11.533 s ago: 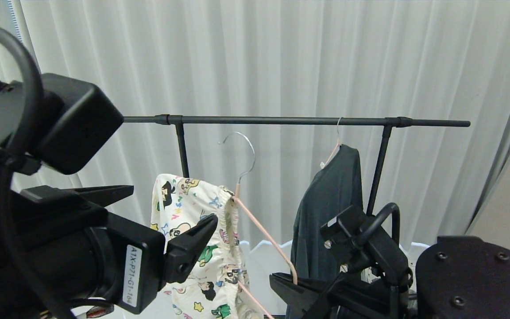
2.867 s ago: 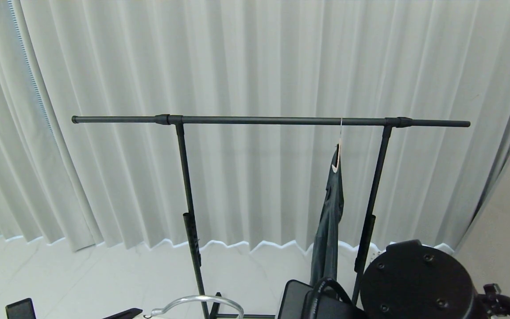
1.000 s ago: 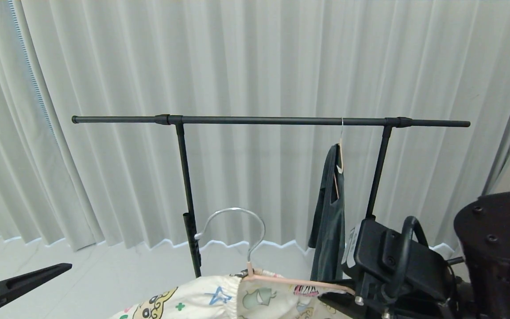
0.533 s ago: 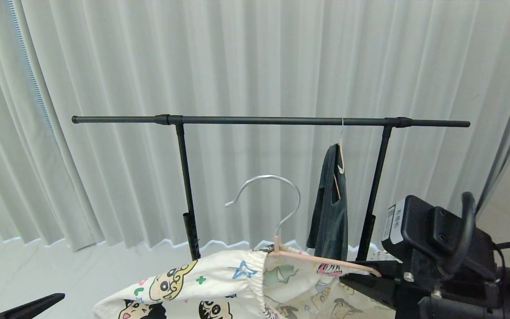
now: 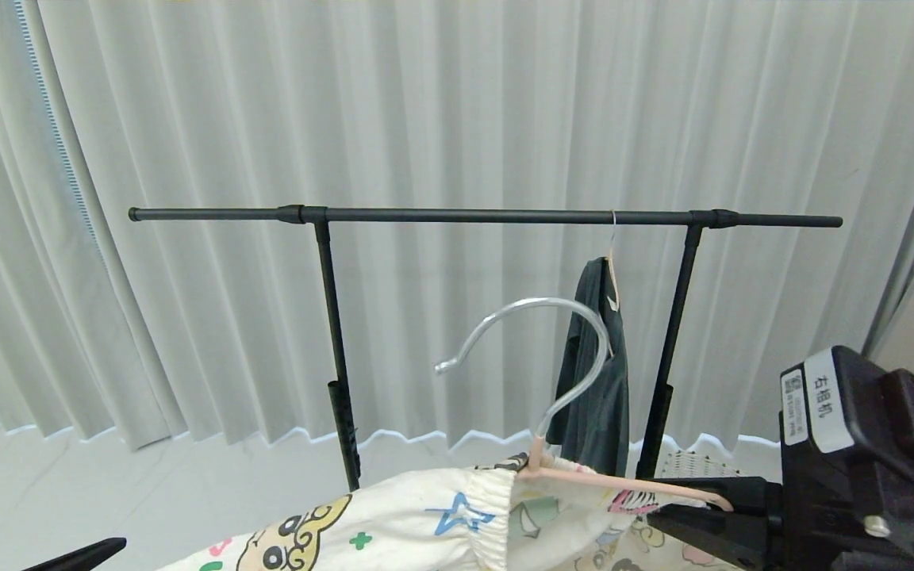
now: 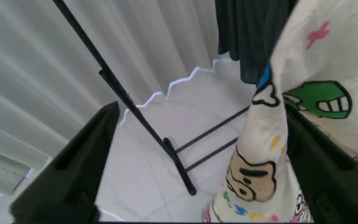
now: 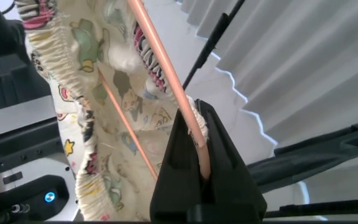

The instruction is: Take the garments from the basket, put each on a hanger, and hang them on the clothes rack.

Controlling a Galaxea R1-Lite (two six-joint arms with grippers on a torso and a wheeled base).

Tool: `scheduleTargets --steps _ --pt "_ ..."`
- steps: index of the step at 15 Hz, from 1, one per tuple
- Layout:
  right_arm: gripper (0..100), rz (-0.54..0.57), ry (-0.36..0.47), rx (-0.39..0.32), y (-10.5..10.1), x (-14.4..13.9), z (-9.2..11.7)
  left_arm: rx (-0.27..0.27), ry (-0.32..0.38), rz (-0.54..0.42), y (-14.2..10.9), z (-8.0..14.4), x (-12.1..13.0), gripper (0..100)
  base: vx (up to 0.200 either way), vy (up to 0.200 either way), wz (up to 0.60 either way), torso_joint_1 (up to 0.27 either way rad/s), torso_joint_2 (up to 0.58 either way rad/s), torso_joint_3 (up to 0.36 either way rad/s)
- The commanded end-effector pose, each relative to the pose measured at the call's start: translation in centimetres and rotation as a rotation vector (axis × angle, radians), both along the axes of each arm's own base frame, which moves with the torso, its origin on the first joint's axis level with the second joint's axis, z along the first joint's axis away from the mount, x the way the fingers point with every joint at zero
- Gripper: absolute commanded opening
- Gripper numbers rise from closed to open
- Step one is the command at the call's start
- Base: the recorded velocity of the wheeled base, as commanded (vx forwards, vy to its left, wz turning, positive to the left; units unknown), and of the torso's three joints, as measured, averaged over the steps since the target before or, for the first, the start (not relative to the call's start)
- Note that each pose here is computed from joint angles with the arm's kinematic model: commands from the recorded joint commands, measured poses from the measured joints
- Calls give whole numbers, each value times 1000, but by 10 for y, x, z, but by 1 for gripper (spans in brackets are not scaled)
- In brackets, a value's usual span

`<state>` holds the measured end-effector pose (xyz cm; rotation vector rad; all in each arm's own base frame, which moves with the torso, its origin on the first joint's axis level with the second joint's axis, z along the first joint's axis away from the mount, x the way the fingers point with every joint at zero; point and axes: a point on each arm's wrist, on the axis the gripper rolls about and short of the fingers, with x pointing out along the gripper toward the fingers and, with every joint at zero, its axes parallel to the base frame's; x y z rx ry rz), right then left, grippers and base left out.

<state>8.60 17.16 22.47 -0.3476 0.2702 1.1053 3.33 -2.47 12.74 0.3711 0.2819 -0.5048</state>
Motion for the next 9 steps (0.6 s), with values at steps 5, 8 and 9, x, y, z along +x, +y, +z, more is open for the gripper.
scheduleTargets --steps 5,8,9 --pt "0 -78 2 -8 -15 7 -5 -12 4 100 2 2 3 0 0 0 0 0 0 0" --pt "0 -117 -9 15 -25 9 -1 6 24 197 4 0 8 0 0 0 0 0 0 0" --pt "0 -118 -11 19 -26 9 -1 17 34 212 3 0 10 0 0 0 0 0 0 0"
